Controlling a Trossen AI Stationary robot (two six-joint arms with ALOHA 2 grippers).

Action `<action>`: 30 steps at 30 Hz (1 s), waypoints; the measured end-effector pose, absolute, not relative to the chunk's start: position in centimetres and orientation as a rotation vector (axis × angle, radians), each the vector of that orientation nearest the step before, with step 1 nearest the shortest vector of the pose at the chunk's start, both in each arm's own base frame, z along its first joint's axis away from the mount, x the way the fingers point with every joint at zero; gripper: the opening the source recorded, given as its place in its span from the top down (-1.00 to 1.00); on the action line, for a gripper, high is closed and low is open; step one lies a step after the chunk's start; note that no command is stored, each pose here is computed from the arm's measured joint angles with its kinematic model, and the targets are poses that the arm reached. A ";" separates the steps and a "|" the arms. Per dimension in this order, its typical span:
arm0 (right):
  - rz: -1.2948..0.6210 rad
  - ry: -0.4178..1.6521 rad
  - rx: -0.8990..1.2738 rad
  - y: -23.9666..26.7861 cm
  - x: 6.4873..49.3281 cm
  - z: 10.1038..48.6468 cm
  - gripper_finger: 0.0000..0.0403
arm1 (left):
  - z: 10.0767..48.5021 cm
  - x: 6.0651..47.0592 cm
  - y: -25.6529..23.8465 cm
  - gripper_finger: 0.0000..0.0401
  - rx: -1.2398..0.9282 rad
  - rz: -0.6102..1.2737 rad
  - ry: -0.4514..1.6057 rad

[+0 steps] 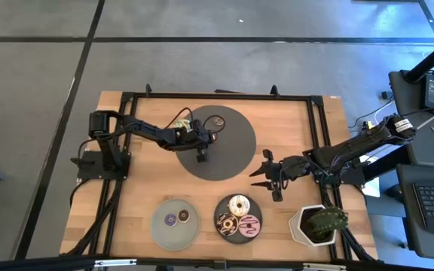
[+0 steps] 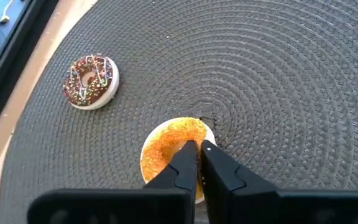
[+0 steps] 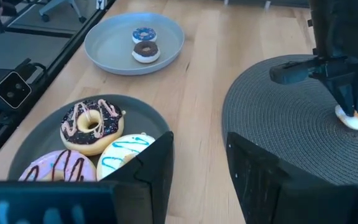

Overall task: Pick & Place donuts
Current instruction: Put the small yellow donut on the gray plate

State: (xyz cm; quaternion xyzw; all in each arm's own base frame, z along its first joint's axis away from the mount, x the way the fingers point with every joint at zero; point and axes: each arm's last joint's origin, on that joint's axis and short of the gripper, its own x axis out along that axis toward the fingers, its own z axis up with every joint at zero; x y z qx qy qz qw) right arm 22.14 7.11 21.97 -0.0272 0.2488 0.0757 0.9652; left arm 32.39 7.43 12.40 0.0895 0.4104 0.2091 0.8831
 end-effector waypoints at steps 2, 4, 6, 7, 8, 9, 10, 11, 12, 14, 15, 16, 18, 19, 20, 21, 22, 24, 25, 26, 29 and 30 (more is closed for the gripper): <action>0.152 0.504 -0.051 7.1 22.1 22.0 0.26 | 13.1 32.2 7.1 0.96 0.192 0.433 0.849; 0.152 0.504 -0.051 7.1 22.1 22.0 0.26 | 14.2 32.0 6.6 0.97 0.206 0.437 0.840; 0.152 0.504 -0.051 7.1 22.1 22.0 0.26 | 15.7 31.5 5.6 0.98 0.223 0.428 0.826; 0.152 0.504 -0.051 7.1 22.1 22.0 0.26 | 16.6 31.2 4.9 0.98 0.226 0.414 0.812; 0.152 0.504 -0.051 7.1 22.1 22.0 0.26 | 17.5 31.0 4.2 0.98 0.221 0.394 0.786; 0.152 0.505 -0.051 7.1 22.1 22.0 0.26 | 18.5 30.7 3.2 0.98 0.208 0.364 0.760; 0.151 0.506 -0.050 7.1 22.1 22.0 0.26 | 19.5 30.3 2.2 0.98 0.194 0.324 0.735; 0.151 0.506 -0.048 7.1 22.1 21.9 0.26 | 20.3 29.9 1.0 0.98 0.174 0.280 0.712; 0.148 0.509 -0.039 7.1 22.1 21.9 0.26 | 21.0 29.5 -0.2 0.98 0.156 0.243 0.699; 0.143 0.512 -0.017 7.1 22.1 21.9 0.26 | 22.0 28.4 -2.8 0.98 0.119 0.174 0.689; 0.138 0.515 -0.004 7.1 22.1 21.9 0.26 | 22.3 27.8 -4.1 0.98 0.098 0.154 0.691; 0.137 0.517 0.001 7.1 22.1 21.9 0.26 | 22.5 27.2 -5.5 0.98 0.083 0.136 0.694; 0.132 0.519 0.021 7.1 22.1 21.9 0.26 | 22.4 26.2 -8.2 0.98 0.067 0.107 0.704; 0.130 0.519 0.026 7.1 22.1 21.9 0.26 | 22.2 25.6 -9.5 0.98 0.065 0.089 0.713; 0.129 0.519 0.031 7.1 22.1 21.9 0.26 | 22.0 25.2 -10.8 0.98 0.063 0.073 0.715; 0.128 0.520 0.036 7.1 22.1 21.9 0.26 | 21.8 24.7 -12.0 0.98 0.058 0.052 0.716; 0.125 0.520 0.045 7.1 22.1 21.9 0.26 | 21.5 24.2 -13.3 0.98 0.054 0.031 0.719; 0.123 0.523 0.050 7.1 22.1 21.9 0.26 | 20.9 23.1 -15.6 0.98 0.040 -0.003 0.713; 0.123 0.528 0.050 7.1 22.1 21.8 0.26 | 20.6 22.5 -16.7 0.98 0.035 -0.016 0.713; 0.122 0.529 0.049 7.1 22.0 21.8 0.26 | 20.3 22.0 -17.7 0.98 0.029 -0.026 0.714; 0.120 0.537 0.050 7.0 21.9 21.4 0.26 | 19.1 20.4 -20.3 0.98 -0.001 -0.076 0.729; 0.114 0.544 0.055 7.0 21.8 21.1 0.26 | 18.8 20.1 -21.2 0.98 -0.017 -0.097 0.723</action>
